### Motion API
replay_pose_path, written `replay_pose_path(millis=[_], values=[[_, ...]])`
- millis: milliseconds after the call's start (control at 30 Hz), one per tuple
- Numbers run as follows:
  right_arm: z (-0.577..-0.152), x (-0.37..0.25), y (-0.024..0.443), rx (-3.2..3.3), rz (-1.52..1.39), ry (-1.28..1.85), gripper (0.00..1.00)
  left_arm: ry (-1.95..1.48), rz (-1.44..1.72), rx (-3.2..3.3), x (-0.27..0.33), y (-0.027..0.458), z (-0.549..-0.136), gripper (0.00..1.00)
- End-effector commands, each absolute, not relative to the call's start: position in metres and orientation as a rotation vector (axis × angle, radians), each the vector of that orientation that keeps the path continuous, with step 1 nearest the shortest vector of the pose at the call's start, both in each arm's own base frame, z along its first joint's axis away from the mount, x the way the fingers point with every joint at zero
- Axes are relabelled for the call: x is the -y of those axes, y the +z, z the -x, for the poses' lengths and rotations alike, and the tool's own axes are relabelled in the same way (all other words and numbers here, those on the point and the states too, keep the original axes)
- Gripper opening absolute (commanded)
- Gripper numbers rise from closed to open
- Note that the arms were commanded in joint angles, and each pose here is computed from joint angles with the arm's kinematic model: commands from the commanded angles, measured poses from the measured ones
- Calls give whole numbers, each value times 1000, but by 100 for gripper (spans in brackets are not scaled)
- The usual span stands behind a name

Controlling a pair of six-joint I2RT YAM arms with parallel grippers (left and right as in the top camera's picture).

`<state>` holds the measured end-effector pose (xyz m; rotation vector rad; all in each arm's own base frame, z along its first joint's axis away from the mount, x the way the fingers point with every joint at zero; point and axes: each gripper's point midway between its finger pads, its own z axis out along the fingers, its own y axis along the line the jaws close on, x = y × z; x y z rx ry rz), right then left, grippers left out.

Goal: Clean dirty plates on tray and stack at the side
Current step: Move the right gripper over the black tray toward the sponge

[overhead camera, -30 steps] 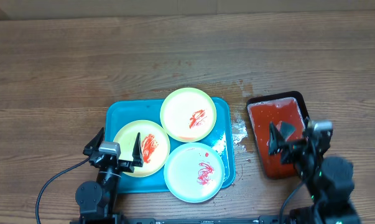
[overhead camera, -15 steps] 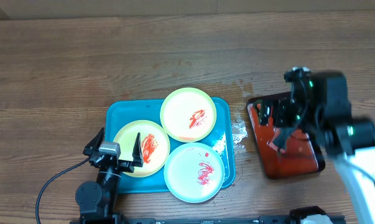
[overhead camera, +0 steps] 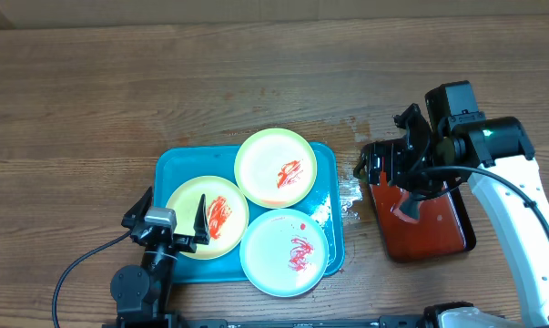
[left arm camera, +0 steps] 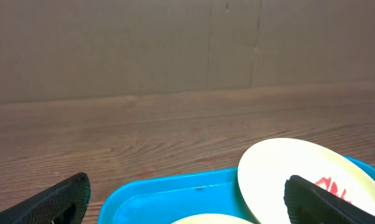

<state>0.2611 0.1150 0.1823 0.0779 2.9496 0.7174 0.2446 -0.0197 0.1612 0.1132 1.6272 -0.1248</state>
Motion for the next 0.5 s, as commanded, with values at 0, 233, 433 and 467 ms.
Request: replay_pose_path(millis=[0, 233, 433, 467], values=[[-263, -121, 195, -2922, -102, 764, 100, -113, -106, -1621, 17, 162, -245, 100], [-263, -121, 195, -2922, -105, 765, 100, -182, -95, -1620, 24, 163, -244, 100], [-268, -122, 196, -2901, -97, 766, 100, -240, -19, -1651, 23, 172, -241, 100], [-268, -122, 196, -2899, -96, 766, 100, -228, -15, -1666, 21, 173, -240, 100]])
